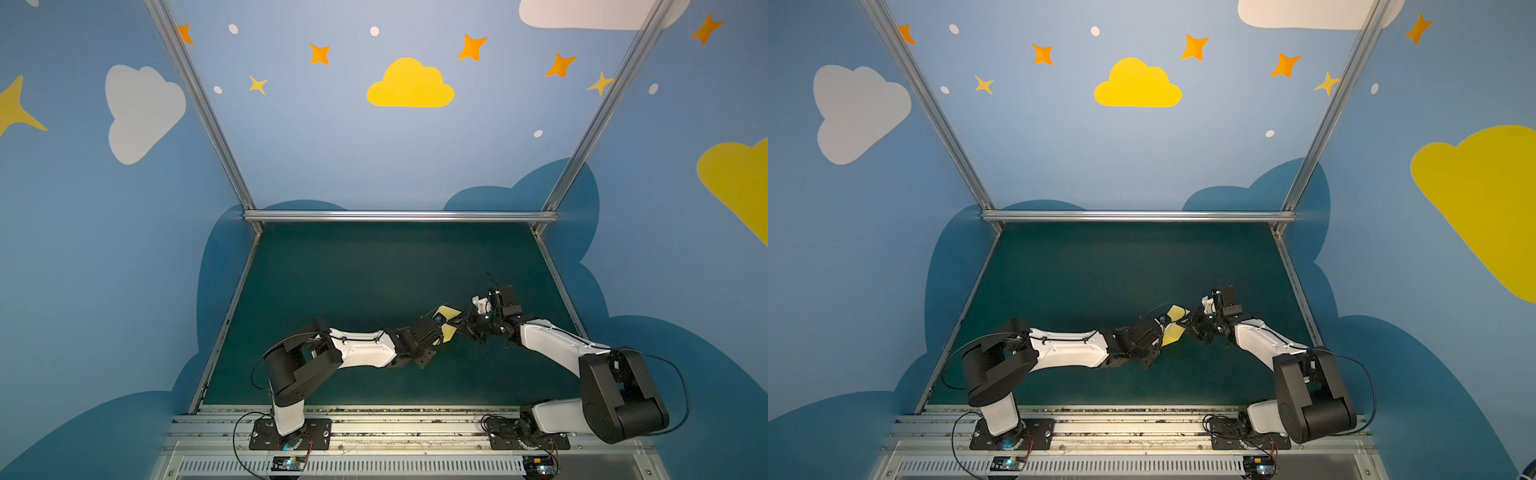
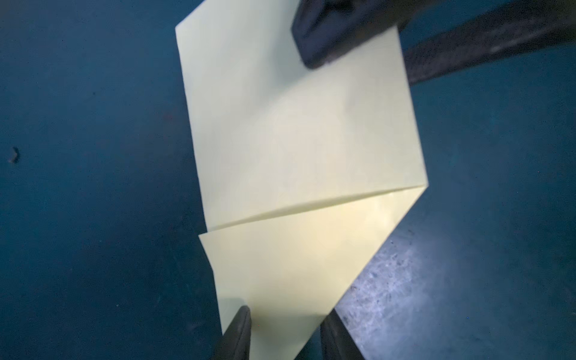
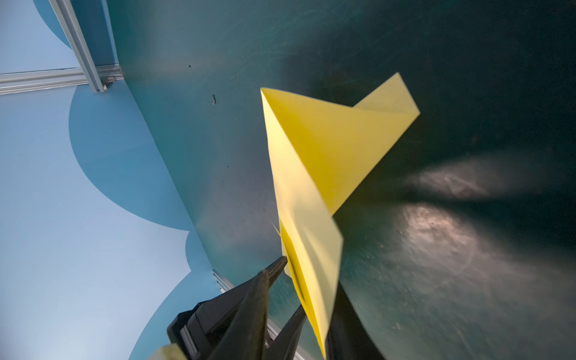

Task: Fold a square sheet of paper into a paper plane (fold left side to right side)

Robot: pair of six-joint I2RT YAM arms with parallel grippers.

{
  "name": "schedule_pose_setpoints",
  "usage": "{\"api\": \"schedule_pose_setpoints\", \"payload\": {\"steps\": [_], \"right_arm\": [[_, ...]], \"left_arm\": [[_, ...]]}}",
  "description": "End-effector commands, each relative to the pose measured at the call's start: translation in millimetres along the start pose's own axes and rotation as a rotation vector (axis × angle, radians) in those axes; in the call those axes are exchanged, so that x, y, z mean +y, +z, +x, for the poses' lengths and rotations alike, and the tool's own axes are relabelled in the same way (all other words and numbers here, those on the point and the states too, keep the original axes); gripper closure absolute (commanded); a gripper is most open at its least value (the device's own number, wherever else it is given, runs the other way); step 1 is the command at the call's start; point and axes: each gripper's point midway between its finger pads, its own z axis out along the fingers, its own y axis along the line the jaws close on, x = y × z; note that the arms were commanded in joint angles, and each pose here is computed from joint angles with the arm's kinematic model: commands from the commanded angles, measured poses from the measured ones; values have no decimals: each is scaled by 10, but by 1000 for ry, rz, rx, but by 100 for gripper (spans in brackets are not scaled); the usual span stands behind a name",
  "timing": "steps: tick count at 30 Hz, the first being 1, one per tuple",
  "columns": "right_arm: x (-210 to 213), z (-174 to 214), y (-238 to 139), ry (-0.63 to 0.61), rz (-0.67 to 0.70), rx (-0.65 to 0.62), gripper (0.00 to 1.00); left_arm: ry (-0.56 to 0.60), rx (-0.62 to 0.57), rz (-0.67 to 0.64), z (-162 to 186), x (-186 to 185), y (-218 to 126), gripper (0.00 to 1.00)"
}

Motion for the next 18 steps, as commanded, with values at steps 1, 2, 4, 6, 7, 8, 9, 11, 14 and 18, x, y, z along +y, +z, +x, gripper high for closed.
{"api": "schedule_pose_setpoints", "payload": {"steps": [1, 2, 4, 6, 7, 8, 9, 11, 14, 18], "right_arm": [[110, -56, -3, -22, -22, -2, 71], [111, -60, 0, -22, -21, -2, 71], [101, -62, 12, -21, -19, 0, 71], [100, -67, 21, -21, -19, 1, 71], [100, -65, 24, -21, -20, 3, 71], [98, -67, 29, -20, -19, 4, 71], [98, -68, 32, -20, -19, 5, 71], [106, -74, 34, -21, -19, 5, 71], [116, -83, 37, -23, -20, 5, 71], [126, -91, 39, -23, -20, 6, 71]], "left_arm": [[11, -19, 8, -79, -25, 17, 68], [13, -22, 13, -85, -34, 8, 70], [14, -22, 18, -86, -44, 0, 74], [15, -23, 23, -95, -53, -4, 78], [15, -21, 23, -90, -53, -4, 79], [17, -24, 25, -96, -55, -9, 80], [17, -23, 26, -96, -58, -11, 82], [18, -23, 28, -98, -61, -12, 84], [18, -25, 27, -107, -55, -13, 87], [19, -28, 29, -126, -63, -22, 90]]}}
